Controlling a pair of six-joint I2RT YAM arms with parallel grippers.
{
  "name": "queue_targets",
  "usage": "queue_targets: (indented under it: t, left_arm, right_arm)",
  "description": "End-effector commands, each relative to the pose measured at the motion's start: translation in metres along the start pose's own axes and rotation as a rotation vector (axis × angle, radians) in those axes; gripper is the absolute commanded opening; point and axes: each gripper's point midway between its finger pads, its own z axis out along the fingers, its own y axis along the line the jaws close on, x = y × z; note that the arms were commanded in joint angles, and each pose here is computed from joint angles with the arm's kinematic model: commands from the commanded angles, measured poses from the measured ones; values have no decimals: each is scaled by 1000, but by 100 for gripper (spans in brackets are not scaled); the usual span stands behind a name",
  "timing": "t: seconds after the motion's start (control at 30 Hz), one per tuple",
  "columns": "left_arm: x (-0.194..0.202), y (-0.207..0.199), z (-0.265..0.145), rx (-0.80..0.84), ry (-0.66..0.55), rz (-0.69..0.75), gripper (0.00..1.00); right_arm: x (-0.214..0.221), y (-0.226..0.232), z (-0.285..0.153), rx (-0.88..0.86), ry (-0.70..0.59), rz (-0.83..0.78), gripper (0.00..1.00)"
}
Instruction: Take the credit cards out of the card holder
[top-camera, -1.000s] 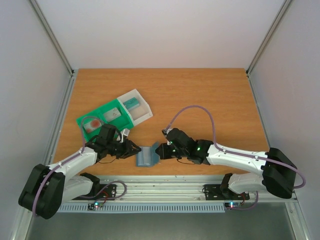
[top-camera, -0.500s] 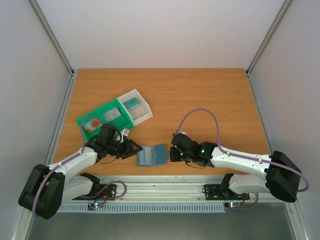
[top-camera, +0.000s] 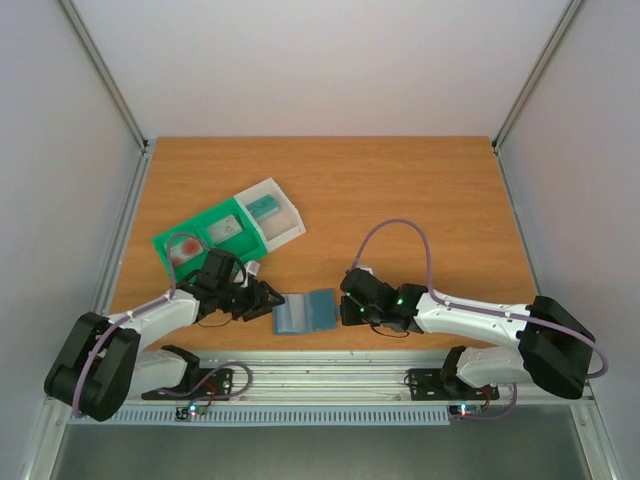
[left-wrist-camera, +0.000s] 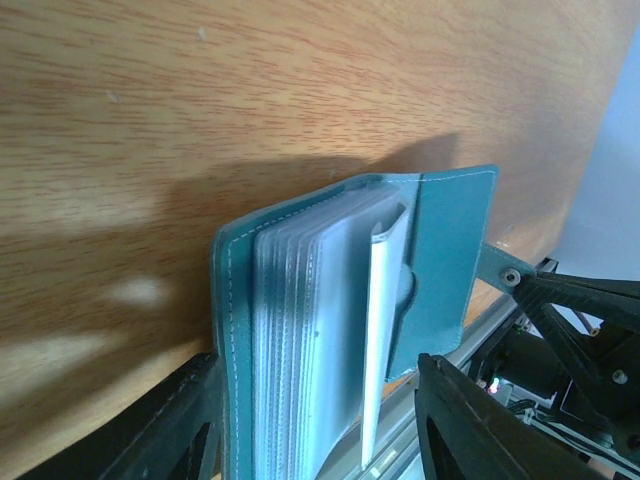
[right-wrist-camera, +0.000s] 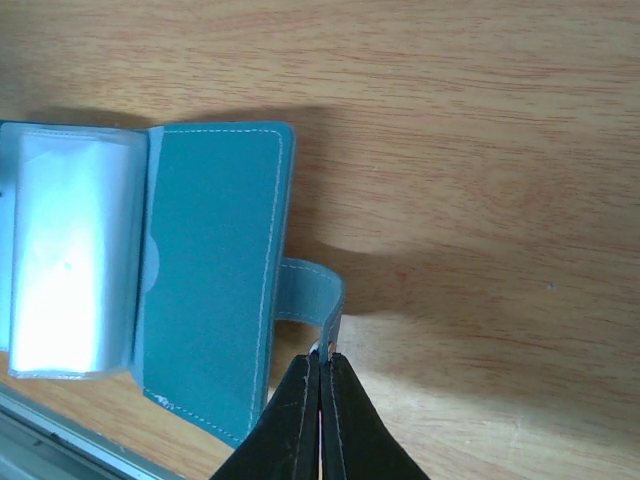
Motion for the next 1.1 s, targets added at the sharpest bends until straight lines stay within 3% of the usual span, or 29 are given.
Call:
queue_targets:
  t: [0.0,0.23,0.47,0.67,0.77,0.9,1.07]
  left_arm:
    - [-7,-2,3,2,-20,51,53]
    - [-7,4,8,1,-19,42,50]
    - [-8,-13,7,102,-32,44,32]
    - [-9,-22,6,160,-36,33,24]
    - [-8,-23,7,169,-29,27,16]
    - [-8,-27,4,184,-32,28,1]
    - [-9,-32,-2,187,-52,30,0]
  right_arm:
    - [-1,-13,5,52,-12,25,1]
    - [3,-17,10,61,-2,37,1]
    - [4,-15,9,48,2,36,1]
    - [3,-11,10,27,3,37,1]
    - [2,-6,7,13,7,38,1]
    - [-1,-1,-3,5,13,41,7]
    - [-7,12,-20,-22,36,34,22]
